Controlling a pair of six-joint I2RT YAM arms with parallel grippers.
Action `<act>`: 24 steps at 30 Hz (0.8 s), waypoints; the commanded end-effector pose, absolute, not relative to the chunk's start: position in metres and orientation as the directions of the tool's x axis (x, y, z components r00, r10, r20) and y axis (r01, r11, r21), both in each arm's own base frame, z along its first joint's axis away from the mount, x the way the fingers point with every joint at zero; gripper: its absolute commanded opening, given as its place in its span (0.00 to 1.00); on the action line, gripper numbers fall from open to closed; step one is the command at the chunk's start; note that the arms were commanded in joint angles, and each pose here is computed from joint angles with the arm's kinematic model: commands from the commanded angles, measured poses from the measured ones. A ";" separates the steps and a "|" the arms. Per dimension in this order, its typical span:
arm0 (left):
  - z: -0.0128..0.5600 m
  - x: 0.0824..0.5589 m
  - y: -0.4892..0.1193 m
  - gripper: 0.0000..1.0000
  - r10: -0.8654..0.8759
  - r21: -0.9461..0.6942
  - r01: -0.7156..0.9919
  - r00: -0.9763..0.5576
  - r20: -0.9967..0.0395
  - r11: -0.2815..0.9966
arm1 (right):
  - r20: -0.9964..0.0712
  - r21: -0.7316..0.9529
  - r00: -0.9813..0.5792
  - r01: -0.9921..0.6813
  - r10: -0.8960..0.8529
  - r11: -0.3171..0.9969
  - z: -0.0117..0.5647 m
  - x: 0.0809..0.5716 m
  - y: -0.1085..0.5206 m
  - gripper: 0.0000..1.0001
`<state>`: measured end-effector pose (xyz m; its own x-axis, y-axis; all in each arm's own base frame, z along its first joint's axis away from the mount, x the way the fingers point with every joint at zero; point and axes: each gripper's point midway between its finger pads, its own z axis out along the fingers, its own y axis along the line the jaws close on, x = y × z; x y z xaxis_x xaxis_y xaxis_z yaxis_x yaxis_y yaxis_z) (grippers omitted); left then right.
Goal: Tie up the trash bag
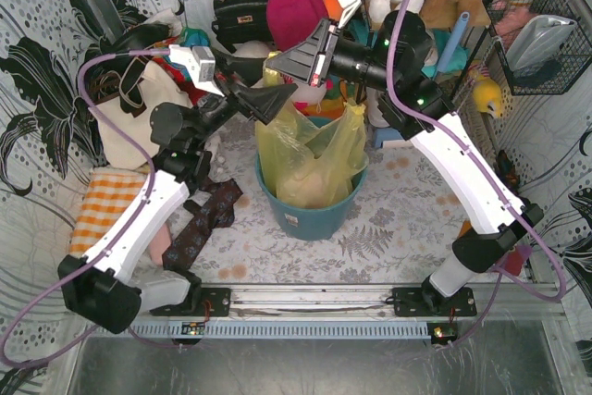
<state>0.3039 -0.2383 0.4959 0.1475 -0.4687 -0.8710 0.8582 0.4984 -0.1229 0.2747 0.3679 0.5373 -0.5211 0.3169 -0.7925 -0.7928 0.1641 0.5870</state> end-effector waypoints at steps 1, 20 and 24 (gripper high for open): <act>0.520 0.266 -0.247 0.73 -0.544 -0.029 0.961 0.130 -0.829 0.274 | -0.801 0.564 -0.504 -0.816 0.324 0.124 0.552 0.257 0.363 0.00; 0.518 0.268 -0.239 0.00 -0.545 -0.068 0.951 0.114 -0.831 0.303 | -0.911 0.384 -0.246 -0.795 0.330 0.469 0.569 0.230 0.274 0.77; 0.518 0.270 -0.237 0.00 -0.540 -0.077 0.943 0.116 -0.833 0.323 | -0.937 0.334 -0.215 -0.777 0.274 0.533 0.556 0.216 0.250 0.78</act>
